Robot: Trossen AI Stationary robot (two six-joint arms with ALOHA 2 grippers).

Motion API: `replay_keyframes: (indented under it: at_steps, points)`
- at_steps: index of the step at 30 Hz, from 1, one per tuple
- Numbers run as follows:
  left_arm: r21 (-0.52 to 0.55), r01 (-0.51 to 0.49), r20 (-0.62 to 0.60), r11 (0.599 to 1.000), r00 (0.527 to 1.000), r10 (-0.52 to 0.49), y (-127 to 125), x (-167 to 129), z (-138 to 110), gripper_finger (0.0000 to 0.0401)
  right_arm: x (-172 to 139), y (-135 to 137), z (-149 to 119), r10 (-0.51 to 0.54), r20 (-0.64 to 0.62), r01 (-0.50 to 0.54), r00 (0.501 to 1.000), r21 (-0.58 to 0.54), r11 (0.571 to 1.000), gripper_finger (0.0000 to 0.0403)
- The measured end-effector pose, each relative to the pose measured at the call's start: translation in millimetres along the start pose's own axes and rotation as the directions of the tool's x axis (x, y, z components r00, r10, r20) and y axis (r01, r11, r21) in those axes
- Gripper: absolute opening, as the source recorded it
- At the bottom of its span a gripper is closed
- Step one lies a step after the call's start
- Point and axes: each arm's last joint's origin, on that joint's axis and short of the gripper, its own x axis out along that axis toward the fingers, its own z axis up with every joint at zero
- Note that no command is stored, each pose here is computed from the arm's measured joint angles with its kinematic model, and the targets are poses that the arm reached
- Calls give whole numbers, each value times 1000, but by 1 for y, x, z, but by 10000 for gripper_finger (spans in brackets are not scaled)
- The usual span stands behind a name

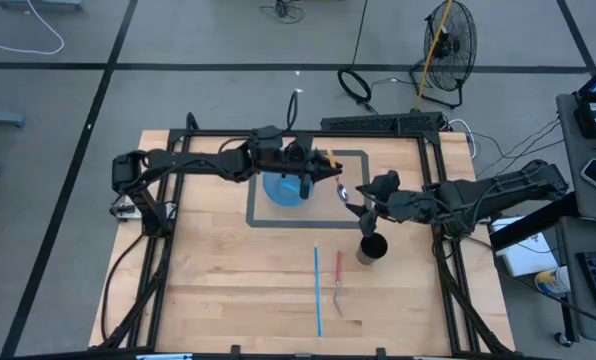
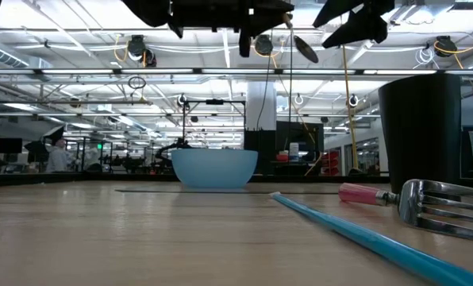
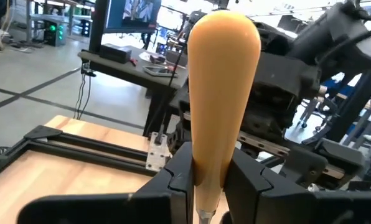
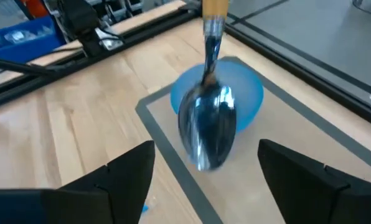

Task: Pick & Place Utensil
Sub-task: Put the yellow spoon into the bowl

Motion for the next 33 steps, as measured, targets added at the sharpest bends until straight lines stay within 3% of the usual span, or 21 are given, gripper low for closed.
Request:
replay_keyframes:
  at_steps: [8,17,22,33]
  points:
    - [5,-79,-42,997,996,79,25,-16,8,62,0,-4,-6,-38,-57,38,998,-4,999,302]
    - [35,-218,-241,975,945,220,52,-46,6,65,0,-5,-8,-45,-71,44,996,-20,999,302]
    - [29,-270,-359,962,896,262,66,-58,-4,60,-2,-7,-9,-57,-87,54,995,-30,998,302]
    - [-15,-369,-446,929,834,325,97,-85,-29,68,-7,-10,-7,-47,-74,46,996,-22,999,302]
